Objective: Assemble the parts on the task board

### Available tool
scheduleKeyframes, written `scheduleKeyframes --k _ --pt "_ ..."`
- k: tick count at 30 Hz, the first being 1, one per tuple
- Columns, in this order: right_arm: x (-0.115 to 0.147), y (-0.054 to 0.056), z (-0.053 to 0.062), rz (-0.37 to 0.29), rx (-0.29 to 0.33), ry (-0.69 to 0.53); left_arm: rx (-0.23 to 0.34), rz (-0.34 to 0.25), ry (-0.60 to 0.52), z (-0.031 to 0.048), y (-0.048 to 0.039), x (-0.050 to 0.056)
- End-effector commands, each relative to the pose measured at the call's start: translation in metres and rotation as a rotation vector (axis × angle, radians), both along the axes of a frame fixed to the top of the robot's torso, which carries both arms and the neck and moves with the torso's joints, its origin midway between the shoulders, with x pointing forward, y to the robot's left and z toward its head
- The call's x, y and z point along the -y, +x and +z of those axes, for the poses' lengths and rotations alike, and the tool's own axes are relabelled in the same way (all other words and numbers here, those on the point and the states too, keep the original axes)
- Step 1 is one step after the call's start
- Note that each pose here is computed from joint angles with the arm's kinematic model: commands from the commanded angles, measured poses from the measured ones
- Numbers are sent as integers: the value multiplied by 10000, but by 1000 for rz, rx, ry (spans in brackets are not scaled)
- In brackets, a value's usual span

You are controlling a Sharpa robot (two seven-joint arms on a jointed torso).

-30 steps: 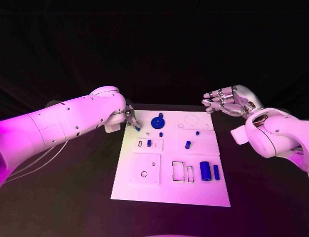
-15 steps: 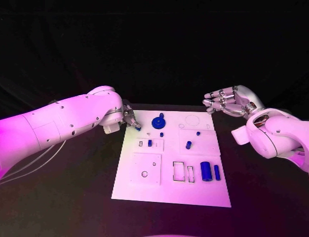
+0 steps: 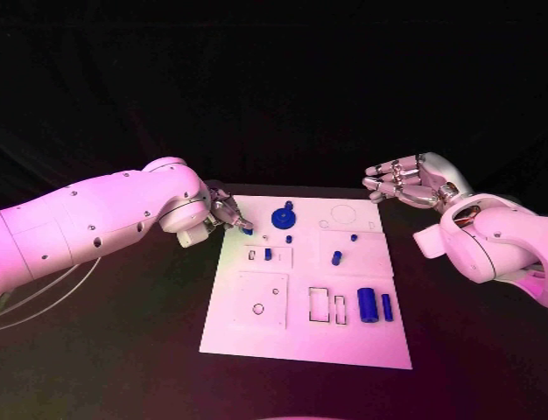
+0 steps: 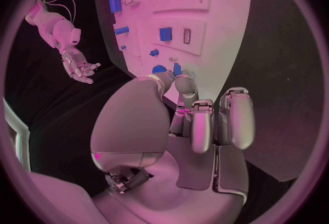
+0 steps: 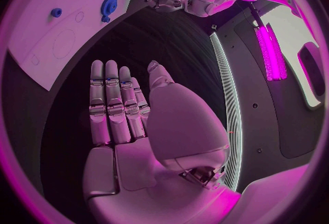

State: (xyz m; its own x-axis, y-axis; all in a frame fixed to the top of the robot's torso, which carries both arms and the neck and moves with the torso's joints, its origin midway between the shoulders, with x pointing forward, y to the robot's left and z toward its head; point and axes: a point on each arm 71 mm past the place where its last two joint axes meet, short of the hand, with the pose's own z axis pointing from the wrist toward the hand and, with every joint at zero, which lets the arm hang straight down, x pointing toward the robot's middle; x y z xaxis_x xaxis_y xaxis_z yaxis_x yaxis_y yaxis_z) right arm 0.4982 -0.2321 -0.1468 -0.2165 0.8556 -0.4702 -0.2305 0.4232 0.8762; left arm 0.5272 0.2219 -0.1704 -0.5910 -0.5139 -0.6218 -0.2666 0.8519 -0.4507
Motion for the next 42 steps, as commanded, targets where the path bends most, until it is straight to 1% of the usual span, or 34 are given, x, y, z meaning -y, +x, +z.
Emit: scheduleKeyframes --k 1,5,10,15,18,25,29,42 --pt "-12 -6 -1 17 0 1 38 11 -14 -8 -54 16" --pt "-15 -6 -1 17 1 1 71 -12 23 -44 -116 27" --pt "-20 -4 -2 18 1 1 107 -44 59 -99 -192 89" --pt "-24 -3 -3 19 1 1 132 -66 94 -133 -233 137" --pt "-24 -2 -3 19 1 1 137 -75 107 -150 -252 165" --pt "-25 -2 -4 19 1 1 125 -97 138 -197 -292 218" --pt "-24 -2 -4 18 1 1 125 -107 162 -209 -300 230" --pt "-21 -3 -6 18 1 1 82 -157 217 -247 -336 270"
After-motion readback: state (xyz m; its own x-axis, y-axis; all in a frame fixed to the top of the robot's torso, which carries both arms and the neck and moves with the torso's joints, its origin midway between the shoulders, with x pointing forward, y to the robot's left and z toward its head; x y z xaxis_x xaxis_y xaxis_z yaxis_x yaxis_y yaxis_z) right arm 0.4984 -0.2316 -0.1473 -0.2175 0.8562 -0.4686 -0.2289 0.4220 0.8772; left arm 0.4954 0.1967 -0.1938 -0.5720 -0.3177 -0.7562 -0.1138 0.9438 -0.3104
